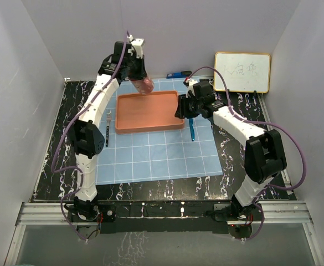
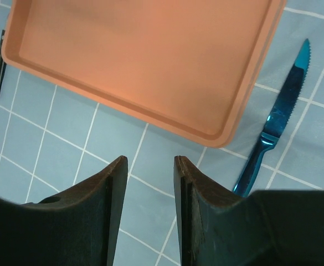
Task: Set the dinner table for one person
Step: Place the cup at the center of the board.
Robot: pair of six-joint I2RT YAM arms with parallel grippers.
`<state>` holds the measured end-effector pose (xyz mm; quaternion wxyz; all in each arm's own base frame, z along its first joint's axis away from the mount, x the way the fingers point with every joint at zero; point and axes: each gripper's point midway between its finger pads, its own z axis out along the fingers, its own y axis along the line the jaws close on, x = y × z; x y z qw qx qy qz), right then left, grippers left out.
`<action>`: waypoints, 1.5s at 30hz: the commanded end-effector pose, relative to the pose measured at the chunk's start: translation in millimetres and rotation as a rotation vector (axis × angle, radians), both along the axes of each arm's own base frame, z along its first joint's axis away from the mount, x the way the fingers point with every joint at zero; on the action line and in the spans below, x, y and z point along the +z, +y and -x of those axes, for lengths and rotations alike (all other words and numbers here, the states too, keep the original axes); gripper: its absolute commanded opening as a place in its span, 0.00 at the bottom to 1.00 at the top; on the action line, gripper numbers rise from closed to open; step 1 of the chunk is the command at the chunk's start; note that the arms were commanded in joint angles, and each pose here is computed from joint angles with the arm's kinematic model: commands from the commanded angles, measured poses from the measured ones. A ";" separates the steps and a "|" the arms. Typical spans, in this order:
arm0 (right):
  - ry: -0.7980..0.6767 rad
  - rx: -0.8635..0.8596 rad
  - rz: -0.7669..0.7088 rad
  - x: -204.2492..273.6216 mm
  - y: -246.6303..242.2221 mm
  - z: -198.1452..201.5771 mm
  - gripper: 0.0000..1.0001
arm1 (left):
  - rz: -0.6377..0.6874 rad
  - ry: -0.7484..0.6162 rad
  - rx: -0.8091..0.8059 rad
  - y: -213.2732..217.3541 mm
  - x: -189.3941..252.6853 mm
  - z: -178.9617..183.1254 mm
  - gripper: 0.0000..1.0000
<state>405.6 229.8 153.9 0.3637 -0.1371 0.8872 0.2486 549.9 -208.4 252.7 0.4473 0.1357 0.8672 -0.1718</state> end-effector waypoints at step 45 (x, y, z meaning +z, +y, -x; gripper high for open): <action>-0.218 -0.380 0.125 81.3 -74.9 -6.4 0.39 | 0.167 -0.199 -0.559 -258.3 22.1 98.9 0.00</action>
